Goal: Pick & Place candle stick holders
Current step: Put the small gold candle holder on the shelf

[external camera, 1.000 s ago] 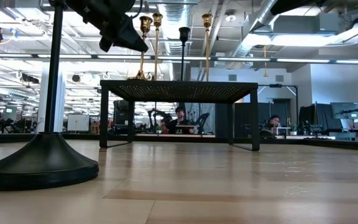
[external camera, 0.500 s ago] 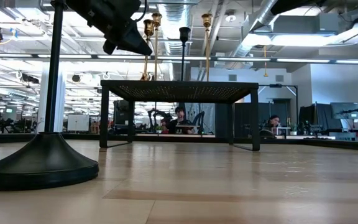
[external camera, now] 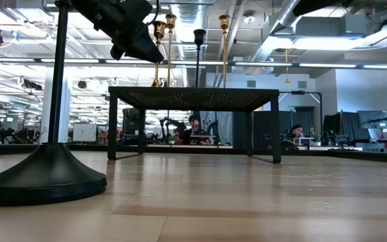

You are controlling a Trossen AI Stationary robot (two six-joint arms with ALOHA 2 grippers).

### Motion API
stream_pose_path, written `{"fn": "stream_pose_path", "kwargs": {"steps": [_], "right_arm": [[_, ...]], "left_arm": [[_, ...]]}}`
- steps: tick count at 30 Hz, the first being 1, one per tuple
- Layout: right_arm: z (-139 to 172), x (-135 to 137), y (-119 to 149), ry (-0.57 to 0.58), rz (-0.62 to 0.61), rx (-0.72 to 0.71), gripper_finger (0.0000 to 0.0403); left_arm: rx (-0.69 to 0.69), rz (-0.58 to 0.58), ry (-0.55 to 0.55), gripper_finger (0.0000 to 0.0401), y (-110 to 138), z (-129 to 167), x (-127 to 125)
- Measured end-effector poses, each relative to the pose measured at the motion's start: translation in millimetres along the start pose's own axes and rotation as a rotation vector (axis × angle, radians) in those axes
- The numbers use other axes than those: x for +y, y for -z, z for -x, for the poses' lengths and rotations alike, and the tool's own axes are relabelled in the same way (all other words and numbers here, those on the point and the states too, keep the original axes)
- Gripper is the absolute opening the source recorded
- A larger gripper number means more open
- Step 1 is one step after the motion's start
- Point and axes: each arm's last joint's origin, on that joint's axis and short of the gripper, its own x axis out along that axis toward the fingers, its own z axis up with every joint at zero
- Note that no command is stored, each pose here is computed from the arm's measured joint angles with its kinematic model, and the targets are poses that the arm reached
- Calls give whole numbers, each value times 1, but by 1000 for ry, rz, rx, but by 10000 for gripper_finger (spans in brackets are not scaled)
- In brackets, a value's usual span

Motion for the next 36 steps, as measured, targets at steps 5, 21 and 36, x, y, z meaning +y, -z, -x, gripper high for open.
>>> {"fn": "stream_pose_path", "kwargs": {"steps": [5,21,36], "right_arm": [[0,0,0,0,0,0,0],[0,1,0,-21,-9,16,0],[0,1,0,-21,-9,16,0]], "left_arm": [[-1,0,1,87,0,0,0],[-39,13,5,88,-5,10,3],[-38,9,4,88,-5,10,3]]}}
